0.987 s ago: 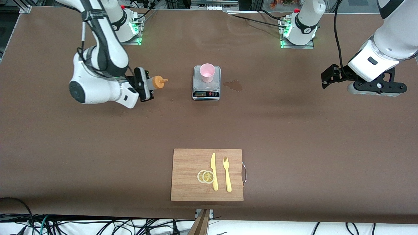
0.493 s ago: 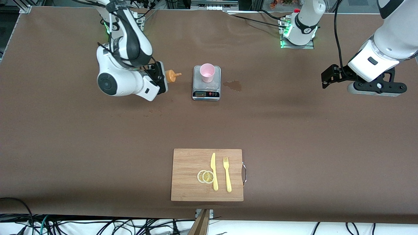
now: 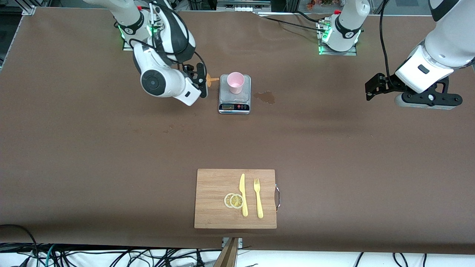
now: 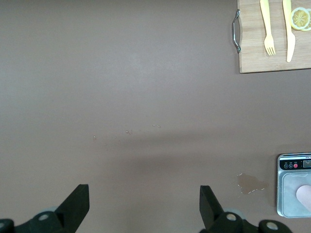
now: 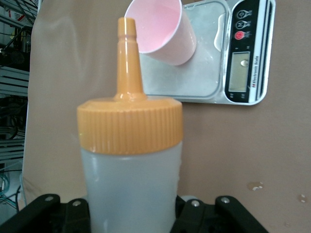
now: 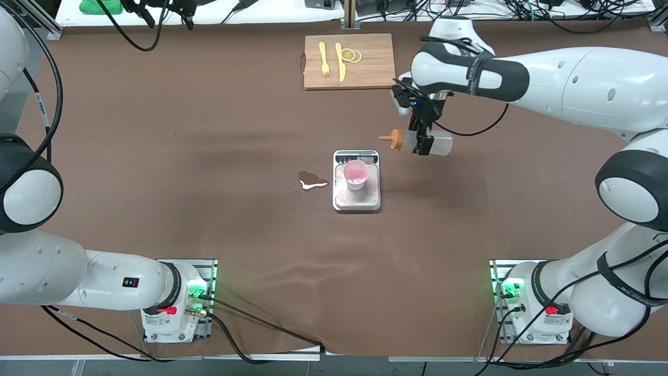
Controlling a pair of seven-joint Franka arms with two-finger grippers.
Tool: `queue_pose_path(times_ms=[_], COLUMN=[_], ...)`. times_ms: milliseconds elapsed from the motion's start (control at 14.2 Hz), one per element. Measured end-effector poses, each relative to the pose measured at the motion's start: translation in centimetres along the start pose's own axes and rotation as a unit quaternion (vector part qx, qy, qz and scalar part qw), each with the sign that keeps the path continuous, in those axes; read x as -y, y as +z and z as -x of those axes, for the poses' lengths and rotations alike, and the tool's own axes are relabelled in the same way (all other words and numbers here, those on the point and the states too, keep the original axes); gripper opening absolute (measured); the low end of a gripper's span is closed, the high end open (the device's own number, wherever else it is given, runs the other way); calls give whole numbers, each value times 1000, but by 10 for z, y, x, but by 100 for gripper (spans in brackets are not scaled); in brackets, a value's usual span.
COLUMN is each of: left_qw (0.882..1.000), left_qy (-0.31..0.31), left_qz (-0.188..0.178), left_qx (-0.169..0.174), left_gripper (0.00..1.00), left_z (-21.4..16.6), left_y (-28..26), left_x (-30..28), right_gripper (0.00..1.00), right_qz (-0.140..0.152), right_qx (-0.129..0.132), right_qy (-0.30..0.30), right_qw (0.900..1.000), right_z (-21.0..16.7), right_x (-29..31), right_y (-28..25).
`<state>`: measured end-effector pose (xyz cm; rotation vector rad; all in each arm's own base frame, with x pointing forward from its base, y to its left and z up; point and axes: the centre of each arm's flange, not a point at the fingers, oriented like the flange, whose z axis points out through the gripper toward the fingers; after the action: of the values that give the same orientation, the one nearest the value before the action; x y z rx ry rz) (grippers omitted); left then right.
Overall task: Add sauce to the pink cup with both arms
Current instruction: 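Carry the bottle with the right gripper over the pink cup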
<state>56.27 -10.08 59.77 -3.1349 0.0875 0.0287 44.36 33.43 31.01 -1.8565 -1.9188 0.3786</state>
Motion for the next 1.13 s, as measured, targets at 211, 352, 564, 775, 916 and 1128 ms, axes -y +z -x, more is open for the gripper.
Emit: queue_pose_path(times_ms=[211, 352, 564, 775, 916, 1128], left_qw=[1000, 1000, 1000, 1000, 1000, 1000], left_qy=[0, 0, 0, 0, 0, 0], left_qz=[0, 0, 0, 0, 0, 0], left_qx=[0, 0, 0, 0, 0, 0], left_gripper=[100, 100, 100, 100, 100, 100], left_z=[0, 0, 0, 0, 0, 0], left_y=[0, 0, 0, 0, 0, 0], left_x=[0, 0, 0, 0, 0, 0], right_gripper=[22, 22, 22, 22, 22, 22], right_qz=[1, 5, 8, 13, 16, 23], right_qx=[11, 25, 40, 52, 58, 77], right_qy=[14, 23, 25, 27, 27, 16], right_qw=[1000, 999, 999, 998, 998, 997], right_z=[-8, -13, -19, -27, -33, -40], right_x=[5, 9, 12, 12, 13, 18], right_y=[5, 8, 13, 25, 32, 37])
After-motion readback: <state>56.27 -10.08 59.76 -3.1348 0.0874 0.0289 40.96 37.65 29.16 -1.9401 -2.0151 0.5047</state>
